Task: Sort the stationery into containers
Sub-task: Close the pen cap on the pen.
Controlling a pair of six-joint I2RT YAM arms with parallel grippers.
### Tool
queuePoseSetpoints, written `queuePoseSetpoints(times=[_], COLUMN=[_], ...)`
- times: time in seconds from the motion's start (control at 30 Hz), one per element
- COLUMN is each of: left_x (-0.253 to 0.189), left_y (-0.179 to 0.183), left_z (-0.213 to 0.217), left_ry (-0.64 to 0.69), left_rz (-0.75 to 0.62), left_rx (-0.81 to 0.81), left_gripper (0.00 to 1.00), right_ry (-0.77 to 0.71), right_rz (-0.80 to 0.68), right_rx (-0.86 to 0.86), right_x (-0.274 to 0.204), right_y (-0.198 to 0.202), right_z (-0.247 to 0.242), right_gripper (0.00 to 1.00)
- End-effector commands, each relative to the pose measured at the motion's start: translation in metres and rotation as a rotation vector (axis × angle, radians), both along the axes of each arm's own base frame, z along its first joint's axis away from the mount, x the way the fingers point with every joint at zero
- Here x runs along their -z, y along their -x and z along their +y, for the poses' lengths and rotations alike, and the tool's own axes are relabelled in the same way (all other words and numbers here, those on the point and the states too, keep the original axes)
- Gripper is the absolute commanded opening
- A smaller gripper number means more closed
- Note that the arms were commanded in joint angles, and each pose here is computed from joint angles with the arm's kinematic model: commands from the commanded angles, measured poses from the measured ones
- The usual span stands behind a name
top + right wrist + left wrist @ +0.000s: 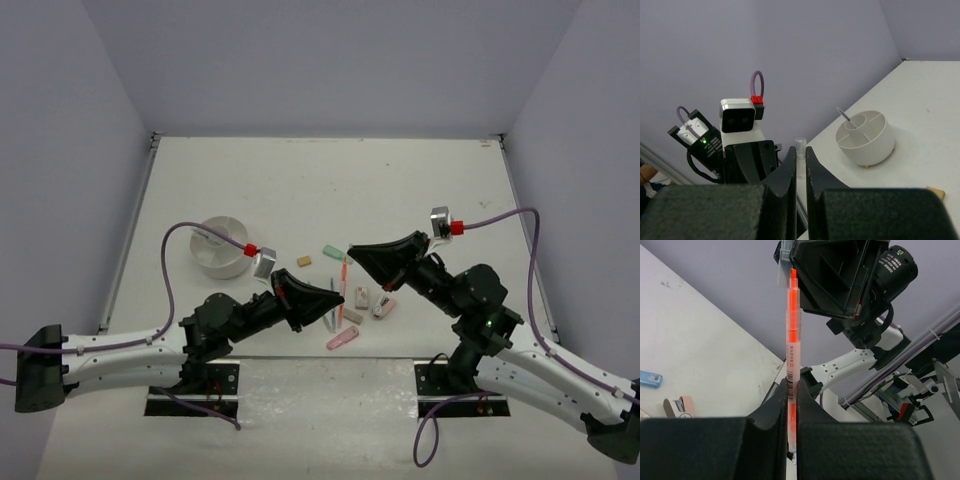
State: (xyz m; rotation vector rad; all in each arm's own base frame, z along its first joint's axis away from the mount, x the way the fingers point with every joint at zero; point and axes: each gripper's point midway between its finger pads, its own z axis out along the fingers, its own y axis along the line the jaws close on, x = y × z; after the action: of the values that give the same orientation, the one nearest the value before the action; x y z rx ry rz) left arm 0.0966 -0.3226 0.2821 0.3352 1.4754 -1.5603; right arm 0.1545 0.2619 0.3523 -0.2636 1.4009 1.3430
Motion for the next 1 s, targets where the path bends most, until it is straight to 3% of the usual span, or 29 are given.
queuePoseSetpoints(times=[0.0,0.97], left_x=[-0.011,-0.001], left_y=[0.006,0.007], left_z=[-0.001,-0.003], left_ry=[0.054,0.023], left_rz=[-0.01,0.009], left_rx=[0.029,0.038], left_gripper=[0.0,0.0], right_ry=[-0.049,-0.068], right_rz=[-0.063,-0.09], right_rx=[-0.024,-0.009], right_x=[-0.021,-0.035], right_y=[0.007,0.011], right_z=[-0.001,-0.011], right_gripper=[0.0,0.0])
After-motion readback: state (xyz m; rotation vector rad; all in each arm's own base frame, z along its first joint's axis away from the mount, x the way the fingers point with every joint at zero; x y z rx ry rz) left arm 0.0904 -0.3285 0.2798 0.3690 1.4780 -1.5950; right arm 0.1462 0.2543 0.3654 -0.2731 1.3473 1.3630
